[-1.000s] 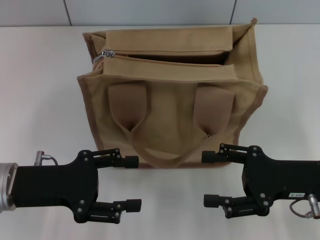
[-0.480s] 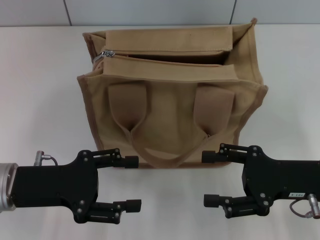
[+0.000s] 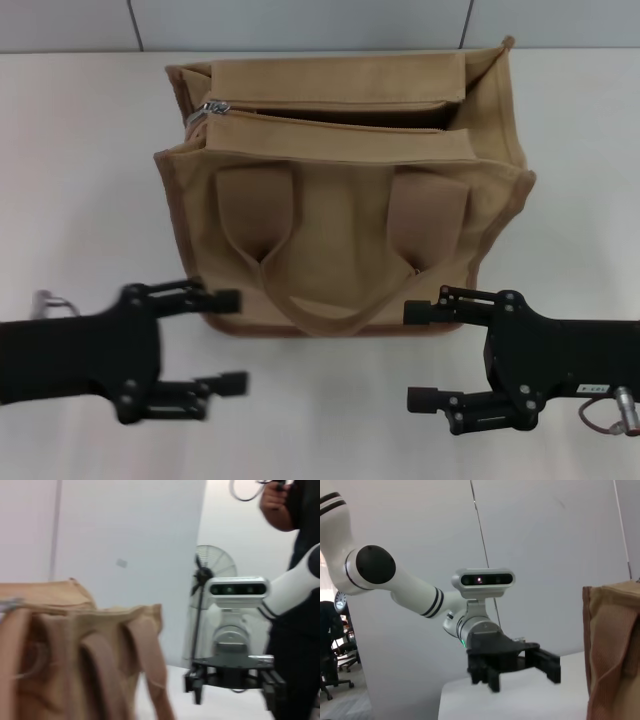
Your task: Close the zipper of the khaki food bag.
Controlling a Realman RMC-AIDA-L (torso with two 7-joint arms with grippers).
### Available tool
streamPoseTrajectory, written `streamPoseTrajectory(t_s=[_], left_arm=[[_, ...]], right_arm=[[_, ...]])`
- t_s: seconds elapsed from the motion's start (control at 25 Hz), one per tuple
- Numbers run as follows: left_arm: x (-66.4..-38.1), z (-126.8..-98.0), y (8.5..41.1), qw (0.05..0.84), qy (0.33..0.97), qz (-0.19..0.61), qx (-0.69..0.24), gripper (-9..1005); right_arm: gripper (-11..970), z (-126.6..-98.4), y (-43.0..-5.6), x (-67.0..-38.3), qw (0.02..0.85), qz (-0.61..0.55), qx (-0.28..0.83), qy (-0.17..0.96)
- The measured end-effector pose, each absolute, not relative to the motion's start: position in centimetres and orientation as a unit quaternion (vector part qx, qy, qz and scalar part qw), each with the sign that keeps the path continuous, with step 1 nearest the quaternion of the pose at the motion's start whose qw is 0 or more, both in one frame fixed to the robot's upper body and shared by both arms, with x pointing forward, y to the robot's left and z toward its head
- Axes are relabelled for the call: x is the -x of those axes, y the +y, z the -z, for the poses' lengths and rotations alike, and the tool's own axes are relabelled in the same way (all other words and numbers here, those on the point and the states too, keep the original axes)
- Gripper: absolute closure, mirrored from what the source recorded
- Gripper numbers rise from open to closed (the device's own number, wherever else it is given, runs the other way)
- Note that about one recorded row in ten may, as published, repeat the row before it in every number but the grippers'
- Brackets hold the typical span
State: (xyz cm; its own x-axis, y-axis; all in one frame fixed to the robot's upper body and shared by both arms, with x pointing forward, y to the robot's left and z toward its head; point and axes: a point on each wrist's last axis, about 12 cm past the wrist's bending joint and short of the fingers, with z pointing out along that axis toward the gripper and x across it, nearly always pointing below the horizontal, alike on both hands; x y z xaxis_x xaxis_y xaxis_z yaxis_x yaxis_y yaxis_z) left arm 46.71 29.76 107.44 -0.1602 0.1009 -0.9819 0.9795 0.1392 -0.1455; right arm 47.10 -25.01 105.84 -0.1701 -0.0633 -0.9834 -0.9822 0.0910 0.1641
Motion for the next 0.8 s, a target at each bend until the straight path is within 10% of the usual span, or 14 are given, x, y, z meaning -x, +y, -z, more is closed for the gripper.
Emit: streamPoseTrajectory(t_s=[0.36, 0.8], left_arm=[[-45.6, -107.7, 36.5, 0.567, 0.654, 0.353, -0.354, 199], [-46.0, -107.3, 36.6, 0.624, 0.646, 0.292, -0.330, 214]], right_arm=[[142, -105.8, -25.0, -47.1, 0.459, -0.498, 0.451, 0.581], [143, -105.8, -25.1, -47.2, 0.459, -0.497, 0.452, 0.581]])
